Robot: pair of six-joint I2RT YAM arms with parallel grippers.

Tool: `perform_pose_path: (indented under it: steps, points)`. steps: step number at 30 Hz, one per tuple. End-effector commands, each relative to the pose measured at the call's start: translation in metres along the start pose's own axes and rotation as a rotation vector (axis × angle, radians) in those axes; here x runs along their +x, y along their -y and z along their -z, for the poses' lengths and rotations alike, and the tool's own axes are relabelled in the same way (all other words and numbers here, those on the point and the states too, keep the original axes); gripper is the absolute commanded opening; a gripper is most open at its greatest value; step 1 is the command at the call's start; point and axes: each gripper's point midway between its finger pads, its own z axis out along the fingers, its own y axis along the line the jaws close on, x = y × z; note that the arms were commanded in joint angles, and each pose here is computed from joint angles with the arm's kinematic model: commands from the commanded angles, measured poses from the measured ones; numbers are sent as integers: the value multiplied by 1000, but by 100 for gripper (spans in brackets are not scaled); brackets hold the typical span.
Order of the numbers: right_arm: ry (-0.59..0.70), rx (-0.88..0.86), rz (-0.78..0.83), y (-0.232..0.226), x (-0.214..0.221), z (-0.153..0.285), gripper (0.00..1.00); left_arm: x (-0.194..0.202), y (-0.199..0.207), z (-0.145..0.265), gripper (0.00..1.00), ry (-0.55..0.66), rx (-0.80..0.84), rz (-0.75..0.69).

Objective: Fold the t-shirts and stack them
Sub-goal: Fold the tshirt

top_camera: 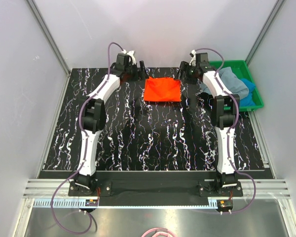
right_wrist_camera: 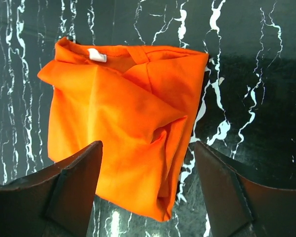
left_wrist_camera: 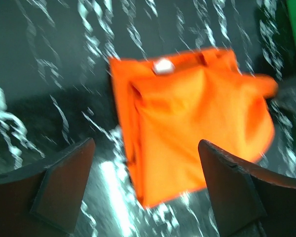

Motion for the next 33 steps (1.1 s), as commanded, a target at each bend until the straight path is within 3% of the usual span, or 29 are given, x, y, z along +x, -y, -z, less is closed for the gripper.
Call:
perform_pose_path:
  steps: [1,7,14,25,33]
  points:
    - [104,-43,42,-34,-42,47,81,-29,57,47,90,45,176,2]
    - [28,-283,-26,-75,-26,51,79,13,94,34,88,-74,368,69]
    - [-91,-506,-234,-96,0,37,77,60,96,-7,89,-162,374,131]
    - [-243,-431,-383,-56,62,-12,78,116,61,-31,86,-290,226,302]
    - [-330,-398,-409,-49,95,-4,77,138,65,-4,87,-362,218,399]
